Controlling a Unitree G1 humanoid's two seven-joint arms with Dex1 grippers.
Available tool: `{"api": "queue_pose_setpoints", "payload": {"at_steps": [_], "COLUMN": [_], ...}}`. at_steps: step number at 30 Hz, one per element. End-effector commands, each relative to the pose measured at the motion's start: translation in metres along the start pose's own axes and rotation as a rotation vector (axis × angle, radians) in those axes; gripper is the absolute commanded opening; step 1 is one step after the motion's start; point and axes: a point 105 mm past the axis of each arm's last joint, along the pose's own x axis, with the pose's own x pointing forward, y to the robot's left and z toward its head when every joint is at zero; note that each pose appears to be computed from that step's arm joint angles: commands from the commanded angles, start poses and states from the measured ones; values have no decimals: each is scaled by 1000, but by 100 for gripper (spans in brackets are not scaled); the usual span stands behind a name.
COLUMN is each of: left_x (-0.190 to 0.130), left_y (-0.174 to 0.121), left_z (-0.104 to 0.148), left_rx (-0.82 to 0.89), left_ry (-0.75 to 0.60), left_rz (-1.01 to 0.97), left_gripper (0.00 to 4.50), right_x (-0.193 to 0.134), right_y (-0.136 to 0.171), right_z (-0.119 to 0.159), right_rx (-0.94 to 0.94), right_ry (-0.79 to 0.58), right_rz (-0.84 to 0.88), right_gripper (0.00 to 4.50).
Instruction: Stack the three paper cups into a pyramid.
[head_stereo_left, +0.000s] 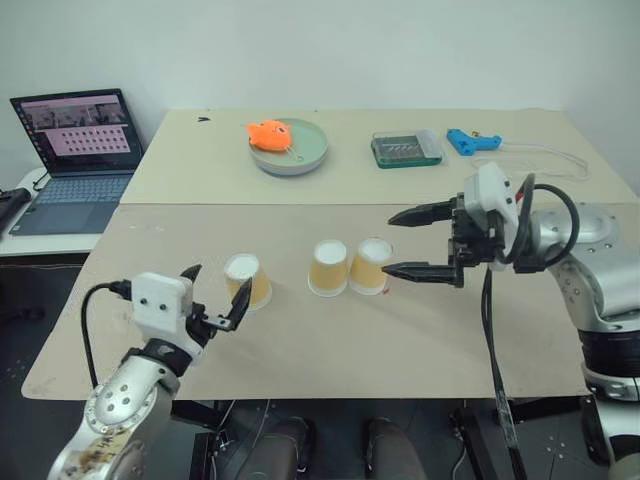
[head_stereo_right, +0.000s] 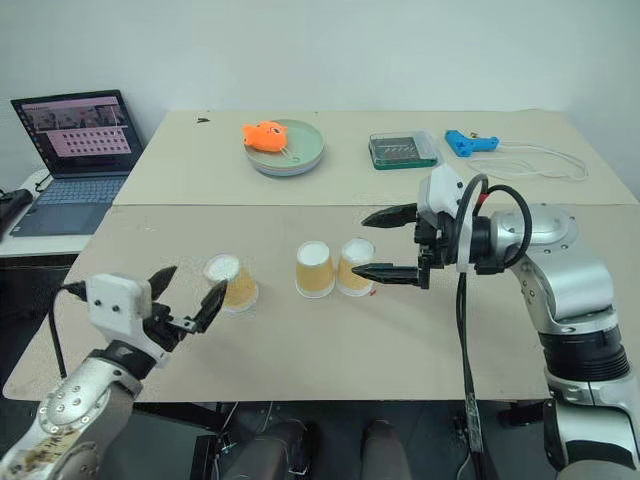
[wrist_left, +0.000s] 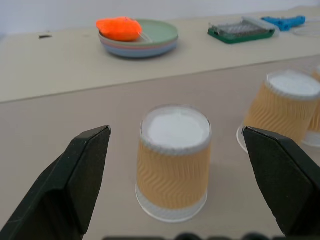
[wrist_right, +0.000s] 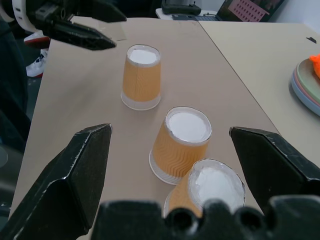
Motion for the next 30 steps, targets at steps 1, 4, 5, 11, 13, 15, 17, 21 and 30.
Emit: {"api": "queue_pose_setpoints", "payload": {"at_steps": [1, 4, 5, 11, 13, 15, 17, 21, 30], "left_x": [6, 10, 12, 26, 32, 39, 47, 59, 77], "left_y": [0, 2, 3, 8, 10, 11, 14, 19, 22], "left_z": [-9, -15, -16, -9, -7, -6, -3, -2, -3], "left_rx": [7, 10, 14, 68, 82, 93, 88, 82, 46], "left_ry": [-25, -25, -28, -66, -75, -79, -84, -87, -62], "left_rz": [2, 4, 4, -27, -40, -55, -59, -67, -101], "left_gripper": [450, 450, 450, 450, 450, 450, 450, 450, 450], "right_x": [-1, -3, -3, -5, -5, -5, -5, -5, -6], "right_y": [-1, -2, -2, -2, -3, -3, -4, -4, -4], "right_z": [13, 12, 13, 13, 13, 12, 13, 14, 13], "right_rx": [-63, -63, -63, -62, -61, -62, -67, -69, -65], "right_ry": [-21, -17, -17, -20, -20, -19, -21, -25, -27], "right_rz": [-12, -22, -25, -45, -53, -60, -67, -78, -96], "right_gripper": [444, 444, 444, 444, 444, 444, 444, 444, 444]}}
